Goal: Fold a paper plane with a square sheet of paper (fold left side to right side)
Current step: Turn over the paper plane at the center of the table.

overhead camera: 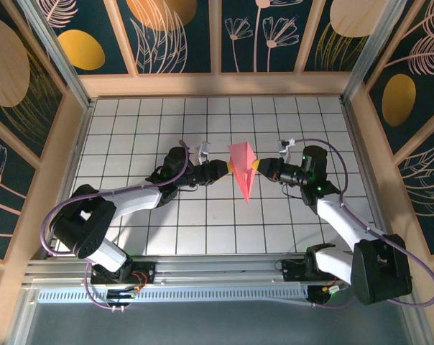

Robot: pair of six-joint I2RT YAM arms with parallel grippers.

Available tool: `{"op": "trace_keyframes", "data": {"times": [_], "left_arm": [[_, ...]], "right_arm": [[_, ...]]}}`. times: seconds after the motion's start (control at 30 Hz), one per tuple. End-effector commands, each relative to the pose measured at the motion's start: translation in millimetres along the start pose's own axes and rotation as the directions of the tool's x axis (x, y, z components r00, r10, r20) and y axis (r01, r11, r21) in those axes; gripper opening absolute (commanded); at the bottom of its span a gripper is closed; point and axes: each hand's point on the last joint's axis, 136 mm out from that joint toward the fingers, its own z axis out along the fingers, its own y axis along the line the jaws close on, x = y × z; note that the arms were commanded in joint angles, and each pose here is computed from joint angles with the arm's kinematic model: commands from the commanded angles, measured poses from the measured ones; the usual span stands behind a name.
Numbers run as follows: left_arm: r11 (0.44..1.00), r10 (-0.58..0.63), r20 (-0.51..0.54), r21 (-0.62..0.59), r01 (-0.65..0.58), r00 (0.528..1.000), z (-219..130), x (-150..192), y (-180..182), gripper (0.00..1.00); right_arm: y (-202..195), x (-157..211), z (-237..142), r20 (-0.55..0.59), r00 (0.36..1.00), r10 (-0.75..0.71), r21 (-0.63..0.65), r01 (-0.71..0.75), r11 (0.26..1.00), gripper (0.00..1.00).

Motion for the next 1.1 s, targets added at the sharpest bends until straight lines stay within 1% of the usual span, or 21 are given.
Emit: {"op": "trace_keyframes", "data": {"times": [0.0,0.07,0.3,0.5,0.57,0.67,0.77,0.87,0.93,1.07], "left_arm": [[0.997,0.036,-0.003,0.069,-0.035,0.999,4,-4,-19,0.4],[0.997,0.037,-0.005,0.068,-0.037,0.999,5,-4,-18,0.39],[0.998,0.029,-0.007,0.055,-0.029,1.0,6,-2,-13,0.3],[0.998,0.029,0.008,0.047,-0.03,1.0,5,-4,-13,0.15],[0.999,0.027,0.011,0.033,-0.027,1.0,4,-4,-10,0.09],[1.0,0.019,0.018,0.009,-0.019,1.0,3,-4,-6,0.03],[1.0,0.009,0.028,-0.01,-0.009,1.0,0,-4,-2,0.0],[1.0,-0.012,0.032,-0.024,0.013,0.999,-1,-2,3,0.0],[0.999,-0.029,0.03,-0.032,0.03,0.999,-1,-1,7,0.0],[0.995,-0.066,0.033,-0.074,0.068,0.997,0,2,22,0.0]], "right_arm": [[6,2,2,-0.012,1.0,-0.016,-0.034,0.016,0.999,0.0],[6,3,3,-0.016,1.0,-0.016,-0.034,0.015,0.999,0.0],[7,7,8,-0.032,0.999,-0.012,-0.042,0.011,0.999,0.0],[-1,12,12,-0.05,0.999,0.004,-0.023,-0.005,1.0,0.0],[-8,13,13,-0.051,0.999,0.011,0.008,-0.01,1.0,0.0],[-19,13,12,-0.043,0.999,0.014,0.062,-0.011,0.998,0.0],[-28,13,12,-0.037,0.999,0.013,0.108,-0.008,0.994,0.05],[-38,14,11,-0.038,0.999,0.014,0.155,-0.008,0.988,0.16],[-41,13,10,-0.034,0.999,0.009,0.183,-0.002,0.983,0.21],[-49,9,4,-0.027,1.0,-0.007,0.267,0.014,0.964,0.36]]}}
